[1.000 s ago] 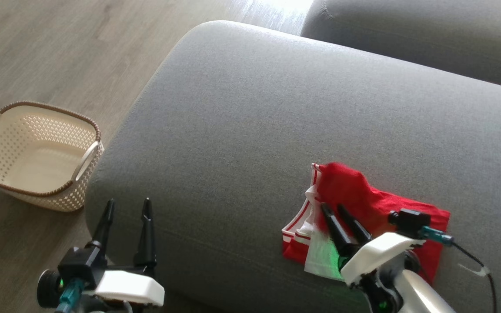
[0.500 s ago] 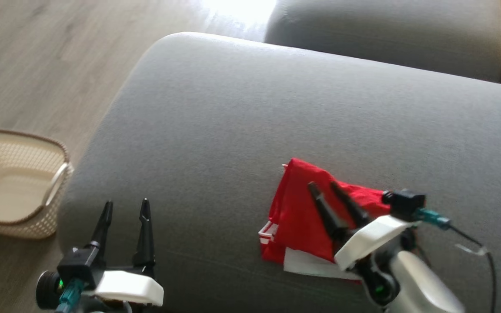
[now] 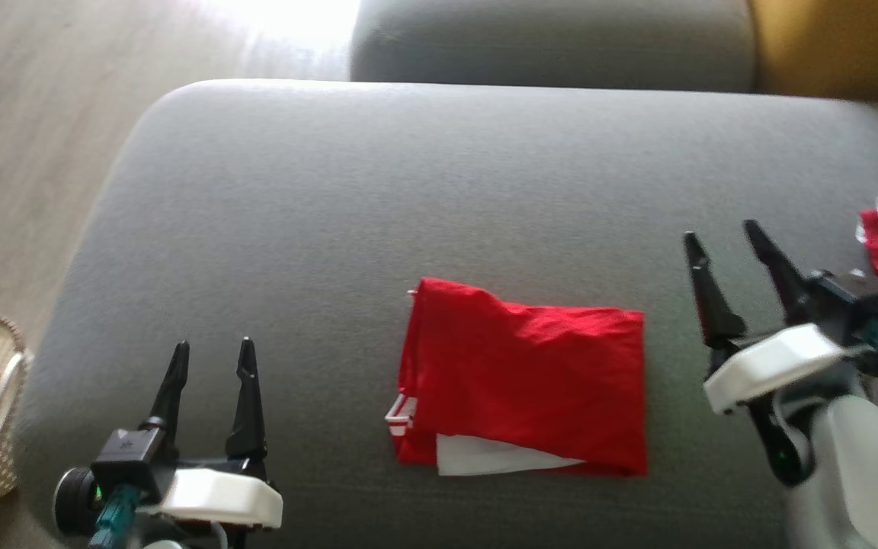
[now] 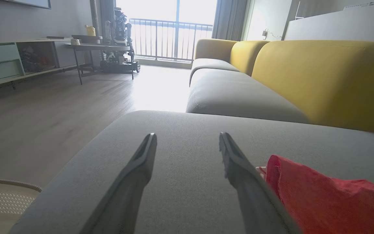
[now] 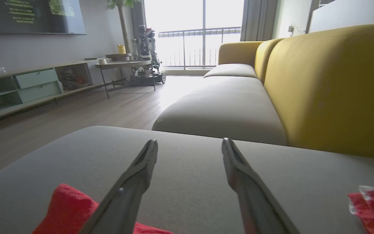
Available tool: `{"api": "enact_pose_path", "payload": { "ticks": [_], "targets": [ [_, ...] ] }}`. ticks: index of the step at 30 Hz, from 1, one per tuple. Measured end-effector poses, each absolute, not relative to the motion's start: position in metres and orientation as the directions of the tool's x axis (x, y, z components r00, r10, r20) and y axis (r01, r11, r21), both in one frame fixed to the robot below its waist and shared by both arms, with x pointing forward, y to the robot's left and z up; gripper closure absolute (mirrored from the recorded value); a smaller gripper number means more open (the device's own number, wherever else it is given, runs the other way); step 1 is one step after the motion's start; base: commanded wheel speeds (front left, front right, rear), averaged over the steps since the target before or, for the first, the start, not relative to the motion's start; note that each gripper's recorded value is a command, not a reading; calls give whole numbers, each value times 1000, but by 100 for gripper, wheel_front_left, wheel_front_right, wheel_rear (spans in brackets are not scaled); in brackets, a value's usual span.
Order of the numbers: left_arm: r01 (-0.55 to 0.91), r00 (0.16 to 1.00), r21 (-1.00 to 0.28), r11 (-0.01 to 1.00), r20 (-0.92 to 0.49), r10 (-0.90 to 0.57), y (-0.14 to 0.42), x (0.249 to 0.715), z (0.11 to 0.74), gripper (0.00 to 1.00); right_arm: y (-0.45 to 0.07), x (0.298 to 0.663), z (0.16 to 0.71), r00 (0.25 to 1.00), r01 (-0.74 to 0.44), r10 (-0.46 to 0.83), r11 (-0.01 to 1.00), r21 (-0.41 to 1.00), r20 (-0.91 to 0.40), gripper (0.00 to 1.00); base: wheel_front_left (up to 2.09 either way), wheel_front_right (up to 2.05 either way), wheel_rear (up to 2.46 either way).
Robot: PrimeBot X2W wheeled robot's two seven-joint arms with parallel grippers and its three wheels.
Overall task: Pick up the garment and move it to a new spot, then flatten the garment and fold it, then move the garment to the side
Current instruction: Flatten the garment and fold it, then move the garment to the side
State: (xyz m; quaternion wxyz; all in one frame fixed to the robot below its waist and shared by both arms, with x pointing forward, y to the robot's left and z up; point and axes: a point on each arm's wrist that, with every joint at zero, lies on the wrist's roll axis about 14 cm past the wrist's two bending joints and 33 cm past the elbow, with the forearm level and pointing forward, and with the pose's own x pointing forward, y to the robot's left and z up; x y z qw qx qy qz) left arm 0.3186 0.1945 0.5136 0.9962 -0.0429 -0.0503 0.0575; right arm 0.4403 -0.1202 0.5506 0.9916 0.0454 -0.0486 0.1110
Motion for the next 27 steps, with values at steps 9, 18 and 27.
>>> {"api": "enact_pose_path", "payload": {
  "ticks": [9, 18, 27],
  "targets": [
    [-20, 996, -102, 995, 82, 28, 165, 342, 510, 0, -180, 405, 533, 992, -68, 66, 998, 12, 111, 0, 0, 0, 0],
    [-5, 998, -161, 987, 66, 16, 158, 352, 506, 0, -207, 384, 504, 998, 14, -16, 999, 40, 58, 0, 0, 0, 0],
    [-14, 998, -155, 988, 51, 22, 162, 352, 501, 0, -207, 383, 497, 999, 17, -19, 999, 47, 45, 0, 0, 0, 0]
  ]
}}
